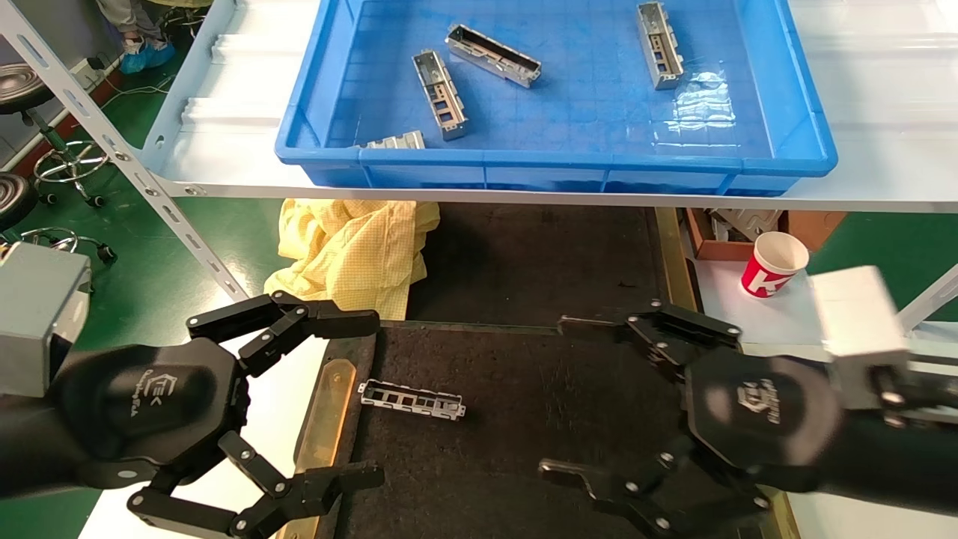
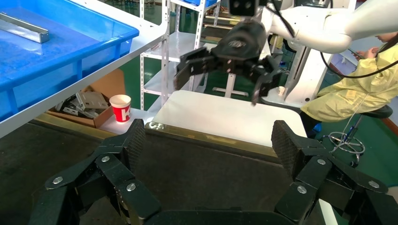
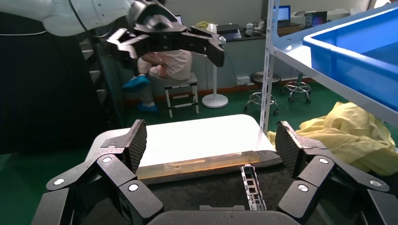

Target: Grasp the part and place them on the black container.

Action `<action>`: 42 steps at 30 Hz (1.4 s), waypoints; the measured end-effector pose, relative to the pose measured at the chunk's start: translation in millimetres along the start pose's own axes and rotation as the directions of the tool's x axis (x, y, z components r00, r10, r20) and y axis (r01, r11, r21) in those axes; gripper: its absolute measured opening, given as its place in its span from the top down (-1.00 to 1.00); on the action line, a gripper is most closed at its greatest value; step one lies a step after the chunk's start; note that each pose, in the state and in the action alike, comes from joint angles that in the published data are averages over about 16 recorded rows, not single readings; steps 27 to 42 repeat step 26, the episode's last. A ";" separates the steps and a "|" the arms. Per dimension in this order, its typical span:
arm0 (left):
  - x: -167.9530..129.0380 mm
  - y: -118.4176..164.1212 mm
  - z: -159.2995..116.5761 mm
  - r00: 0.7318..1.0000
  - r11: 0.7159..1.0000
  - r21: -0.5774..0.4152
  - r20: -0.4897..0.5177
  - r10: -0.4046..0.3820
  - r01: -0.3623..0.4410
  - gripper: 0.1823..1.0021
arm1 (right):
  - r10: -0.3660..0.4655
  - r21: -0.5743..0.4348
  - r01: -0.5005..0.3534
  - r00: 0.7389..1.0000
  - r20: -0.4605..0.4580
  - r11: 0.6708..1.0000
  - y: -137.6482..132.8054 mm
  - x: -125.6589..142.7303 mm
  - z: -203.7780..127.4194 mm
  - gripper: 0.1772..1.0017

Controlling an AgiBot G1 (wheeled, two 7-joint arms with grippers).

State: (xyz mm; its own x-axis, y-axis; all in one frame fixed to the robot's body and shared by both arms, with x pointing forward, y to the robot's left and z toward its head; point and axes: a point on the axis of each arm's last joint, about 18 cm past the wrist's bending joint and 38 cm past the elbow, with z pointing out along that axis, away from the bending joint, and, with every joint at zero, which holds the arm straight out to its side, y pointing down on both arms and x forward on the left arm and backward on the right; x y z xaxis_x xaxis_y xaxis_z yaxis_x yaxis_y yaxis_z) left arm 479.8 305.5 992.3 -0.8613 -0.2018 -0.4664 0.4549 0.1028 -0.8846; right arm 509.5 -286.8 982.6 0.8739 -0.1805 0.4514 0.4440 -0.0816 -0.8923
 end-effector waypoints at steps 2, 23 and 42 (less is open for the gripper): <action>0.0 0.0 0.0 1.000 1.000 0.000 0.000 0.000 0.000 -1.00 | -0.006 -0.004 0.006 1.000 -0.001 1.000 -5.1 -5.0 -5.4 -1.00; 0.0 0.1 -0.1 1.000 1.000 0.000 0.000 0.000 0.000 -1.00 | -0.039 -0.030 0.039 0.999 0.002 0.999 -25.9 -26.8 -24.5 -1.00; -0.1 0.1 -0.1 1.000 1.000 0.000 0.000 0.000 0.000 -1.00 | -0.038 -0.029 0.038 0.999 0.002 0.999 -25.5 -26.3 -24.1 -1.00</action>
